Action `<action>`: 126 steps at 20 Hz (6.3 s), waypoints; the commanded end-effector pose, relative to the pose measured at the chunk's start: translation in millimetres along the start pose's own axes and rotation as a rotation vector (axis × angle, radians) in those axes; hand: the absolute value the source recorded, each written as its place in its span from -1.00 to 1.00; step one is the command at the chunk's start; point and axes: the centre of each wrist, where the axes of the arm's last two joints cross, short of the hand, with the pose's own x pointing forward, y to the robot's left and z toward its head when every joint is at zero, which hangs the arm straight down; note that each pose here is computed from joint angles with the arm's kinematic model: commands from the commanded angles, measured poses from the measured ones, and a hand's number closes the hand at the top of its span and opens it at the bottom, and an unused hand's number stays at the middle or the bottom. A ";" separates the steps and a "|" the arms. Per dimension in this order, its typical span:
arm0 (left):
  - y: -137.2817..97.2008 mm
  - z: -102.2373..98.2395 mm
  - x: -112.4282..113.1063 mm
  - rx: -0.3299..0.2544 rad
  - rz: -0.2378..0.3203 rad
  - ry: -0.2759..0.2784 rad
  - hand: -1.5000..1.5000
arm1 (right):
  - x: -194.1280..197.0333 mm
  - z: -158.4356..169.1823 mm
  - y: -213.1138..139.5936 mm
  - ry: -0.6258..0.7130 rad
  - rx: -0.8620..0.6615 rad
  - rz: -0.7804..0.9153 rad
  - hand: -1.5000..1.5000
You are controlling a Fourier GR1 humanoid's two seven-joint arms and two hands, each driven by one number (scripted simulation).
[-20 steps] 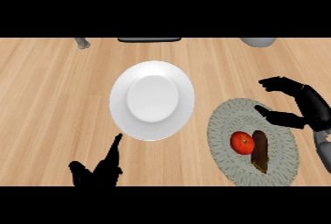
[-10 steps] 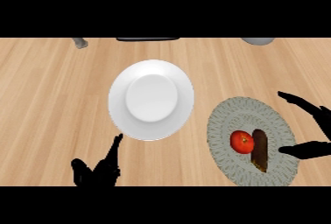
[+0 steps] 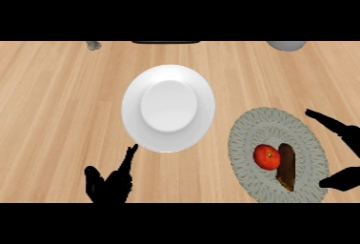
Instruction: Pick the sweet potato from the placemat and place it in the plate
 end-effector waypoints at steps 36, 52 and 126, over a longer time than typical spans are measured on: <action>56.6 -31.8 109.2 0.171 -0.270 -0.279 0.00 | 42.3 -21.0 63.7 0.346 0.345 0.406 -1.00; 52.9 -34.9 99.2 0.177 -0.279 -0.273 0.00 | 53.3 -32.8 85.0 0.242 0.410 0.393 1.00; 91.2 -59.1 125.2 0.204 -0.314 -0.325 0.00 | 212.7 -231.5 2.3 -0.925 0.628 -0.613 -1.00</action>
